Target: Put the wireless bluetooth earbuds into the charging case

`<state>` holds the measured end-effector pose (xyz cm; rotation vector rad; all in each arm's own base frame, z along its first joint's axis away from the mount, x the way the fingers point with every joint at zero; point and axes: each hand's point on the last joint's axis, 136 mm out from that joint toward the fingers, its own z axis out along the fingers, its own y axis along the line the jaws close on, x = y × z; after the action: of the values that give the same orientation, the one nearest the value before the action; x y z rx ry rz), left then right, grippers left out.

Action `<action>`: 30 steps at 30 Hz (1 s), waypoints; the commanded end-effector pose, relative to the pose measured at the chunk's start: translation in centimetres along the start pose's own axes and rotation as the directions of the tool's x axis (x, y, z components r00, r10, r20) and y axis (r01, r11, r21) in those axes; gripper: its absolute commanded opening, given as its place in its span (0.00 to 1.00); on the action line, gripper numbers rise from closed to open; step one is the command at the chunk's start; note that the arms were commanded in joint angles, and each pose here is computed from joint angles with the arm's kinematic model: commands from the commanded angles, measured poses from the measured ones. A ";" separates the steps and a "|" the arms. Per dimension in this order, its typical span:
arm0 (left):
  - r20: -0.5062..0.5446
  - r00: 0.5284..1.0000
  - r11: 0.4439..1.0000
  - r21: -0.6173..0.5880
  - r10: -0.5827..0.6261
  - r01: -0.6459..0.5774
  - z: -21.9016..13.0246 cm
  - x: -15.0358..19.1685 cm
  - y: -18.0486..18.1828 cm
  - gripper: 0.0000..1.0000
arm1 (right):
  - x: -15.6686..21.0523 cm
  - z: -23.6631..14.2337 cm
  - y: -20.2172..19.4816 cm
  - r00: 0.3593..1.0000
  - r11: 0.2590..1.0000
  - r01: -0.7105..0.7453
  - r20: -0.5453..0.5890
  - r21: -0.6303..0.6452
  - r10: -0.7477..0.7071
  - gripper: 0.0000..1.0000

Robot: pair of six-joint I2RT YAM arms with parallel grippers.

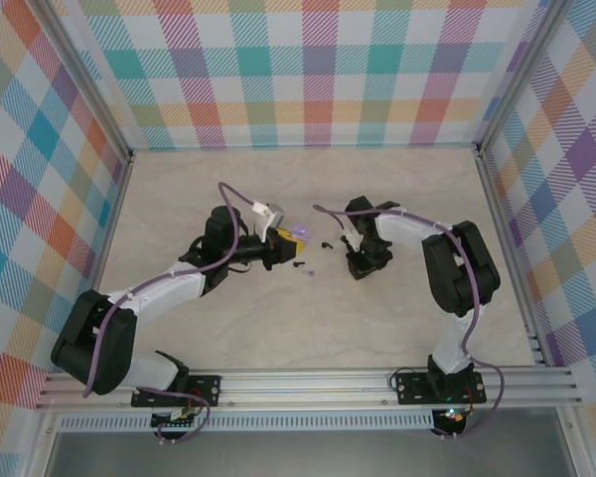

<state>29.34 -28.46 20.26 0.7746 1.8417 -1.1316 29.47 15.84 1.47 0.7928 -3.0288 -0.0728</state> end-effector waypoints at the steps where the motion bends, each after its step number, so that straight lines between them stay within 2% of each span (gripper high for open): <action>1: 0.032 0.999 0.999 -0.008 0.043 -0.042 -0.5 -1.6 -0.1 0.00 | 1.3 0.7 -0.3 0.990 0.993 -0.115 -0.083 0.022 0.117 0.30; 9: 0.034 0.998 0.999 -0.006 0.044 -0.043 -0.5 -1.7 -0.1 0.00 | -0.4 0.4 -0.1 0.942 0.945 -0.326 -0.077 0.023 0.327 0.21; 18: 0.036 0.998 0.999 -0.008 0.047 -0.046 -0.5 -1.8 -0.1 0.00 | -3.7 -0.8 1.5 0.882 0.877 -0.468 0.008 -0.110 0.472 0.17; 24: 0.038 0.998 0.999 -0.009 0.048 -0.048 -0.5 -1.8 -0.1 0.00 | -4.7 -0.6 1.3 0.856 0.853 -0.508 0.040 -0.119 0.515 0.25; 30: 0.037 0.998 0.999 -0.011 0.048 -0.047 -0.6 -1.8 -0.1 0.00 | -4.1 -0.6 0.4 0.916 0.917 -0.396 0.046 -0.056 0.398 0.42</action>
<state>29.37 -28.48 20.35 0.7755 1.8387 -1.1303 32.47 18.38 1.87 0.0546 -3.1508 -0.1997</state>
